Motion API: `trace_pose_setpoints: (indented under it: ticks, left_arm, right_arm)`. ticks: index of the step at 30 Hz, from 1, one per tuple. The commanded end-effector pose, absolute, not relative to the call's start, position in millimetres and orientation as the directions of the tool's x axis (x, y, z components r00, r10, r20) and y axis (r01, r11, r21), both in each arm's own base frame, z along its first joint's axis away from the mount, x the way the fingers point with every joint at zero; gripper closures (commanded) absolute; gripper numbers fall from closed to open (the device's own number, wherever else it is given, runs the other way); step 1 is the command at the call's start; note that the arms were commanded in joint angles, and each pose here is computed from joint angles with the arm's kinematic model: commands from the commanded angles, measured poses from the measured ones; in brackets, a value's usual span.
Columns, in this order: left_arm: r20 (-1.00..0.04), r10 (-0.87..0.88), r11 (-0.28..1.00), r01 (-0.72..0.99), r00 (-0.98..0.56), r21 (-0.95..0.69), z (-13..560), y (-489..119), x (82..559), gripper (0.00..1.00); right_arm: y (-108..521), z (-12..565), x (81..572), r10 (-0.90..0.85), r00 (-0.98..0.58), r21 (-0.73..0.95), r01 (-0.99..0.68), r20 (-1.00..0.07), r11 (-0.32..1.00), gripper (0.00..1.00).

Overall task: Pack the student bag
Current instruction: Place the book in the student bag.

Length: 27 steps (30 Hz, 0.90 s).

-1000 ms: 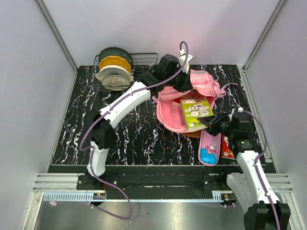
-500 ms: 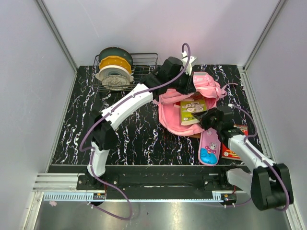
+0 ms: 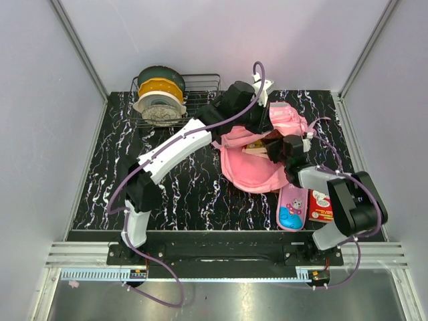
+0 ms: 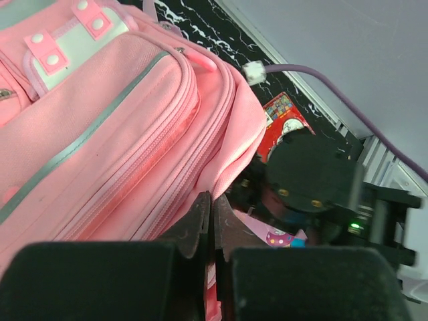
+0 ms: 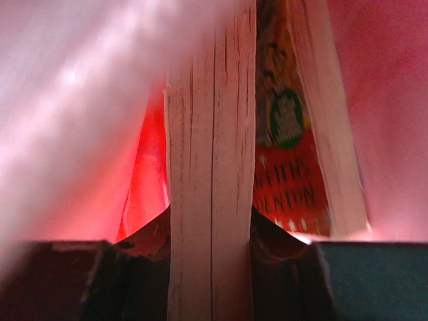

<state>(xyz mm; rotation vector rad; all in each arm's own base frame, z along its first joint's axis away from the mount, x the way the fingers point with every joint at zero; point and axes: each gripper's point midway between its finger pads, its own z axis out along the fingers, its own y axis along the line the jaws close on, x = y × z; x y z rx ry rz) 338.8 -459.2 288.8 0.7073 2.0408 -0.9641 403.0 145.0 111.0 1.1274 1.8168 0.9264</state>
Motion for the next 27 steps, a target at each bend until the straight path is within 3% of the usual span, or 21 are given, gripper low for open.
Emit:
trace_pose_setpoints:
  ticks: [1,3,4,6,7,9,11,16,18,20,23,24,27]
  left_arm:
    - [-0.91,-0.047,0.461,0.8,-0.412,-0.385,403.1,-453.4,322.1,1.0]
    - [-0.91,-0.047,0.459,0.8,-0.413,-0.387,402.0,-453.5,321.7,1.0]
    - [-0.909,-0.048,0.456,0.801,-0.414,-0.388,402.0,-453.9,321.4,1.0]
    - [-0.908,-0.046,0.461,0.798,-0.416,-0.389,400.3,-453.3,321.8,1.0]
    - [-0.908,-0.045,0.465,0.796,-0.416,-0.387,398.8,-453.4,322.7,1.0]
    - [-0.908,-0.041,0.476,0.791,-0.416,-0.384,395.7,-452.1,324.1,1.0]
    - [-0.91,-0.037,0.487,0.787,-0.414,-0.378,392.6,-450.9,325.7,1.0]
    - [-0.909,-0.032,0.513,0.774,-0.416,-0.372,385.4,-446.3,332.5,1.0]
    - [-0.906,-0.035,0.521,0.766,-0.422,-0.377,383.0,-443.1,337.1,1.0]
    - [-0.903,-0.042,0.528,0.758,-0.428,-0.383,380.6,-439.9,342.3,1.0]
    - [-0.9,-0.047,0.535,0.75,-0.434,-0.389,377.8,-436.3,348.3,1.0]
    - [-0.901,-0.049,0.535,0.75,-0.432,-0.389,378.5,-435.7,349.3,1.0]
    - [-0.896,-0.054,0.533,0.746,-0.441,-0.399,375.7,-435.1,352.1,1.0]
  right_arm:
    - [154.7,184.9,451.9,0.954,-0.185,0.962,0.098,-0.234,0.255,0.95]
    - [154.2,181.3,460.4,0.962,-0.161,0.967,0.094,-0.22,0.236,0.92]
    - [150.7,179.5,463.7,0.965,-0.141,0.966,0.101,-0.221,0.236,0.83]
    - [151.7,175.4,470.0,0.964,-0.139,0.962,0.126,-0.226,0.244,0.76]
    - [152.9,174.8,471.2,0.962,-0.145,0.959,0.132,-0.229,0.249,0.62]
    - [160.6,174.8,471.0,0.951,-0.191,0.954,0.125,-0.245,0.271,0.54]
    - [164.8,172.4,467.4,0.94,-0.225,0.948,0.132,-0.258,0.291,0.41]
    - [174.0,172.1,447.8,0.897,-0.323,0.925,0.128,-0.302,0.358,0.26]
    - [173.9,169.9,434.3,0.879,-0.353,0.912,0.134,-0.321,0.388,0.25]
    - [169.3,167.5,420.7,0.868,-0.365,0.899,0.146,-0.338,0.412,0.12]
    - [168.4,168.9,402.5,0.85,-0.395,0.892,0.139,-0.349,0.431,0.1]
    - [170.2,169.8,398.4,0.841,-0.411,0.889,0.133,-0.353,0.438,0.01]
    - [176.2,172.0,390.7,0.827,-0.456,0.89,0.141,-0.33,0.433,0.0]
